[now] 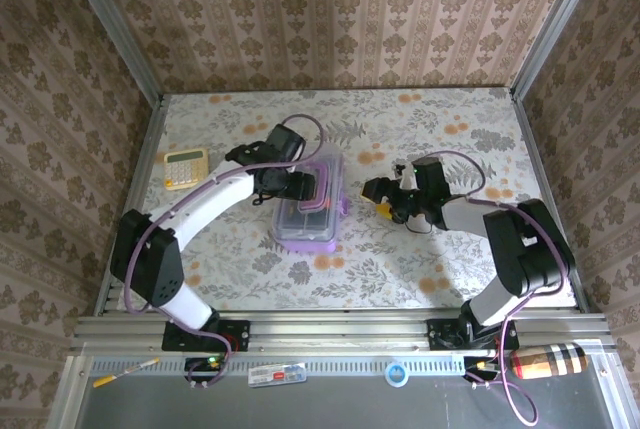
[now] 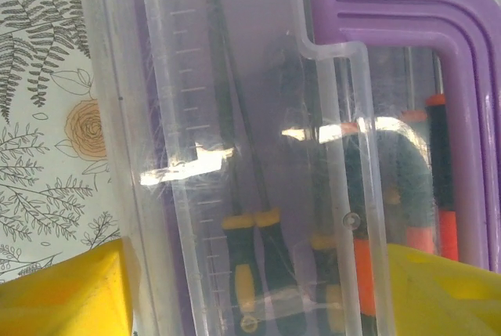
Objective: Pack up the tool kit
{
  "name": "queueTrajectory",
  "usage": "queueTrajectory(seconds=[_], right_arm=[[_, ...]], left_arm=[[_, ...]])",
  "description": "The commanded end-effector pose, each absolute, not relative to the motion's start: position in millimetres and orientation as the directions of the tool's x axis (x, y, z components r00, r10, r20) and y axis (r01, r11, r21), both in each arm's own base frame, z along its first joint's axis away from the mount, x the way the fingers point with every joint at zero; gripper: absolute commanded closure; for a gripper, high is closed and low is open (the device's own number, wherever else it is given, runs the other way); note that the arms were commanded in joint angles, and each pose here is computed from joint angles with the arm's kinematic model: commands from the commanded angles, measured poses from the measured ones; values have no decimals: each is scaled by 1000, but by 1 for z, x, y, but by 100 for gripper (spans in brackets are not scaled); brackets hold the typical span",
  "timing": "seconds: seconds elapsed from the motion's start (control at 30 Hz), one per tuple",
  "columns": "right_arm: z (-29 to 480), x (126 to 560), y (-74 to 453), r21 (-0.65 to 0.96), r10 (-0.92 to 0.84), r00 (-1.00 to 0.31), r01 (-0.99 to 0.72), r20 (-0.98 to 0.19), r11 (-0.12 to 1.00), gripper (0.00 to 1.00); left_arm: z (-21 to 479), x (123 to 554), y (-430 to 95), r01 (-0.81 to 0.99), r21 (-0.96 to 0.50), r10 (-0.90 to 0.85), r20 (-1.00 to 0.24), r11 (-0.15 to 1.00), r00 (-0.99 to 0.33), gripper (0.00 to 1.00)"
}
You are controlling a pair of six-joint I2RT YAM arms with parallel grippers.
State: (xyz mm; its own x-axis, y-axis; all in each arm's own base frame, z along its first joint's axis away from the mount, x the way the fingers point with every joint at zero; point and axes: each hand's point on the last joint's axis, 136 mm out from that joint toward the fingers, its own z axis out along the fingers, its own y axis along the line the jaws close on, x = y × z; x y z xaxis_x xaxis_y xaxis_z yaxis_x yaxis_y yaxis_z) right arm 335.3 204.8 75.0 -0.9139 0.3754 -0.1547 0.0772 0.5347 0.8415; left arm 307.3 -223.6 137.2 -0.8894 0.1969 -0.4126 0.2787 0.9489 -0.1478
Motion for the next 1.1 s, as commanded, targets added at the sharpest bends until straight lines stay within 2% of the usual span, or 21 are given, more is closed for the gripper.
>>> queueTrajectory(seconds=[0.0, 0.23, 0.37, 0.7, 1.07], right_arm=[[83, 337, 225, 886, 367, -920, 54, -135, 461, 15], [86, 342, 251, 931, 372, -923, 44, -101, 363, 14], [84, 345, 251, 932, 391, -916, 57, -94, 358, 14], [88, 346, 259, 936, 375, -922, 40, -100, 349, 13], [107, 351, 284, 967, 331, -936, -33, -119, 254, 9]], left_arm=[[100, 295, -195, 228, -111, 187, -297, 967, -936, 34], [87, 293, -181, 217, -94, 185, -273, 972, -944, 37], [81, 293, -174, 221, -55, 199, -262, 974, -944, 39], [67, 290, -162, 202, -131, 166, -244, 971, -955, 41], [68, 287, -160, 213, -157, 170, -251, 964, -953, 42]])
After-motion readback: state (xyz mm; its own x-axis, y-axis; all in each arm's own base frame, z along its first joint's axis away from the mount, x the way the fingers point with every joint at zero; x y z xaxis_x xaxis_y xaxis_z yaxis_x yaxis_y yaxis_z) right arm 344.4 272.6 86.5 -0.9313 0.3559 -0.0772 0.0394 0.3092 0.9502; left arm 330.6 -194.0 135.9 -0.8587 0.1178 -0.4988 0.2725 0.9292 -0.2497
